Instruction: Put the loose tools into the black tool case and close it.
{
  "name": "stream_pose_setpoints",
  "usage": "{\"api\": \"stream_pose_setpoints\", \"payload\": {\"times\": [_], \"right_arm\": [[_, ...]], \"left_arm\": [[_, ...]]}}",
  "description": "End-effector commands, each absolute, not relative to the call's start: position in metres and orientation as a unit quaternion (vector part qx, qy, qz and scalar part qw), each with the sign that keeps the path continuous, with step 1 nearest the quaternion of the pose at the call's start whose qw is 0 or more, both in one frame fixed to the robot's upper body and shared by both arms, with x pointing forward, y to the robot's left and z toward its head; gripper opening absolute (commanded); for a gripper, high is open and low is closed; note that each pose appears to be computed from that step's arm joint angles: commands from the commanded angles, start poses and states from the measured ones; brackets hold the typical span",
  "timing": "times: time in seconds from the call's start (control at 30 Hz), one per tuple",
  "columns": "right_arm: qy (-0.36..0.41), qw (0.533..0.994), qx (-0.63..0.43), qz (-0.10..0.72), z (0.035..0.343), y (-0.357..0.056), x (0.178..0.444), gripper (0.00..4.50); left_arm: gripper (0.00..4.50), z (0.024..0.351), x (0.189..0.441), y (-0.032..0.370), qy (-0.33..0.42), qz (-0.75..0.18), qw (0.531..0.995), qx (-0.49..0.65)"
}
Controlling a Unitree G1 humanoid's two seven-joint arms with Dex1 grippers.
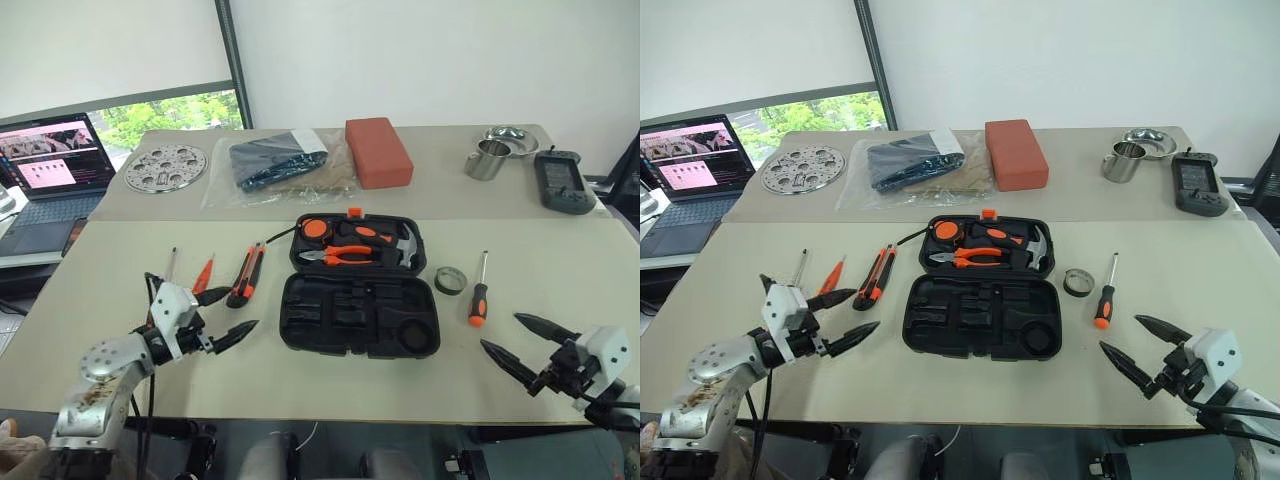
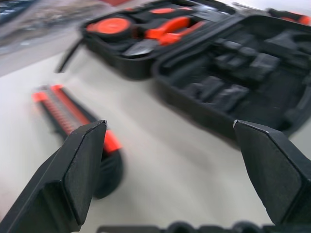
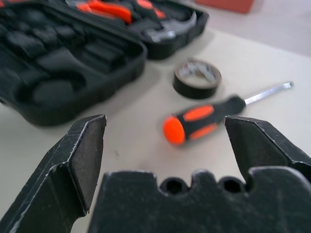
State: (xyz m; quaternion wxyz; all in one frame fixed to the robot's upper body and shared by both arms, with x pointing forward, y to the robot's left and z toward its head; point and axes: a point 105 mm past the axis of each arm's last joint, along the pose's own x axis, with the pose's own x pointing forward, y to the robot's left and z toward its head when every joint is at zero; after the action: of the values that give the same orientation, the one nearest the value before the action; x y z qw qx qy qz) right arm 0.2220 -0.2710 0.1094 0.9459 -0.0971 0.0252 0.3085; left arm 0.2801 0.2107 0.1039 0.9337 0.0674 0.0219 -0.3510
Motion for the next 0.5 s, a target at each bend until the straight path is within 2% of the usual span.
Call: {"api": "stream_pose_setpoints", "payload": {"times": [0.03, 0.17, 0.33, 0.4, 0.5], "right_arm": [[-0.038, 0.912, -0.090, 0.399, 0.155, -0.230, 0.222, 4.47], [-0.062, 0.878, -0.095, 0.465, 0.174, -0.196, 0.224, 4.47], [-0.088, 0.848, -0.099, 0.513, 0.193, -0.168, 0.233, 4.47], [-0.090, 0.838, -0.104, 0.528, 0.197, -0.160, 0.236, 4.47], [-0.090, 0.830, -0.116, 0.538, 0.200, -0.154, 0.238, 4.47]], "left_arm": [[4.50, 0.123, 0.301, 0.250, -0.011, -0.195, 0.979, 0.052], [4.50, 0.119, 0.299, 0.280, 0.000, -0.071, 0.997, 0.007], [4.50, 0.104, 0.289, 0.320, 0.042, 0.065, 0.997, 0.031], [4.50, 0.098, 0.286, 0.326, 0.063, 0.084, 0.994, 0.042], [4.50, 0.079, 0.282, 0.318, 0.114, 0.060, 0.991, 0.032]]}}
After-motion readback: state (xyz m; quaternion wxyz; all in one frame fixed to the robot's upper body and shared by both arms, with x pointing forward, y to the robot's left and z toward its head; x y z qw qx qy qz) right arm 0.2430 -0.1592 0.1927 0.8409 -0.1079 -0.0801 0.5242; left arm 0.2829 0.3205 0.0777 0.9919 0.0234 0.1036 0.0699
